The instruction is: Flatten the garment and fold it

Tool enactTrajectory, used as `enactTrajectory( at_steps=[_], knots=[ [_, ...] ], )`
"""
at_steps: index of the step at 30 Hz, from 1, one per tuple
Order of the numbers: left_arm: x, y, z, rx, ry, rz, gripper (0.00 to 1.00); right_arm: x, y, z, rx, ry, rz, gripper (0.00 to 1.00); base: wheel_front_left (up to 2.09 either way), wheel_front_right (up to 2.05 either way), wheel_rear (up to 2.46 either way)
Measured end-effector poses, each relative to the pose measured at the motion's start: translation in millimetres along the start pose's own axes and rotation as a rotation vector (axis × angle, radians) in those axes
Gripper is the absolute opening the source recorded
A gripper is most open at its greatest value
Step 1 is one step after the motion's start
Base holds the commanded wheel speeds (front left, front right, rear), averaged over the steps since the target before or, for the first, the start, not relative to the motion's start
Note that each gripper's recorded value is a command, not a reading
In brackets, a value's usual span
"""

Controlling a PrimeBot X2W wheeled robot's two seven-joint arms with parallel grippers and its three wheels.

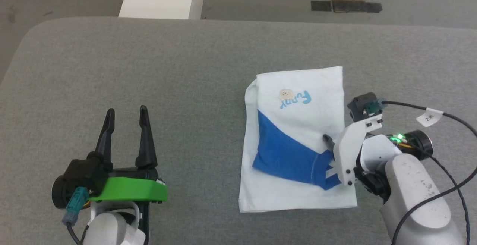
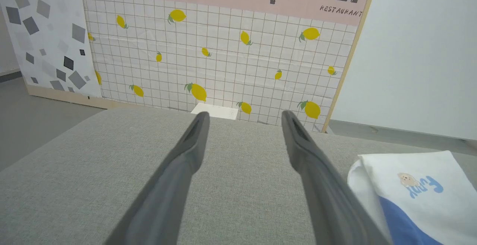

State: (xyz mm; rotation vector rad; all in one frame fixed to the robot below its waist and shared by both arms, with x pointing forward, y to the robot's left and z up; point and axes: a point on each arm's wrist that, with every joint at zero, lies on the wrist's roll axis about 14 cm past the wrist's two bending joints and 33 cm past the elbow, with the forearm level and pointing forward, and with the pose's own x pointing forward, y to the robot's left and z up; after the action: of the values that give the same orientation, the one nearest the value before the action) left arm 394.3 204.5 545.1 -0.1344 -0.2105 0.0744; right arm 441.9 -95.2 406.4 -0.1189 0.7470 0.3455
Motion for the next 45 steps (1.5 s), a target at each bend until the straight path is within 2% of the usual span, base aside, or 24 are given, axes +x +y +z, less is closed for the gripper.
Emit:
enactTrajectory(
  at_steps=[5,9,10,11,12,13,21,26,29,32,39,45],
  knots=[
    [-1,3,-7,0.007,0.022,0.009,1.0,14,5,-19,-0.007,0.067,0.001,1.0,0.0,0.0,0.0],
    [-1,4,-12,0.01,0.036,0.012,1.0,24,6,-20,-0.006,0.081,0.004,1.0,0.0,0.0,0.0],
    [-1,5,-13,0.01,0.038,0.013,1.0,26,6,-20,-0.003,0.086,0.006,0.74,0.0,0.0,0.0],
    [0,5,-13,0.011,0.039,0.014,1.0,27,6,-19,-0.001,0.086,0.006,0.33,0.0,0.0,0.0],
    [0,5,-14,0.011,0.04,0.014,1.0,28,7,-18,0.0,0.082,0.007,0.06,0.0,0.0,0.0],
    [-1,5,-14,0.011,0.041,0.014,1.0,29,7,-18,0.0,0.083,0.008,0.0,0.0,0.0,0.0],
    [0,-1,-11,0.007,0.032,-0.004,1.0,24,14,-11,-0.012,0.061,0.05,0.0,0.0,0.0,0.0],
    [9,-11,-8,0.002,0.012,-0.032,1.0,5,-1,-20,-0.119,0.098,0.06,0.0,0.0,0.0,0.0],
    [16,-20,-9,-0.009,0.006,-0.055,1.0,-13,-32,-33,-0.182,0.157,0.016,0.0,0.0,0.0,0.0],
    [25,-39,-15,-0.018,0.01,-0.106,1.0,-33,-72,-41,-0.195,0.195,-0.058,0.0,0.0,0.0,0.0],
    [53,-95,-35,-0.044,0.019,-0.259,1.0,-79,-171,-56,-0.168,0.251,-0.266,0.0,0.0,0.0,0.0],
    [69,-117,-64,-0.056,0.056,-0.322,1.0,-105,-248,-71,-0.098,0.296,-0.439,0.0,0.0,0.0,0.0]
  ],
)
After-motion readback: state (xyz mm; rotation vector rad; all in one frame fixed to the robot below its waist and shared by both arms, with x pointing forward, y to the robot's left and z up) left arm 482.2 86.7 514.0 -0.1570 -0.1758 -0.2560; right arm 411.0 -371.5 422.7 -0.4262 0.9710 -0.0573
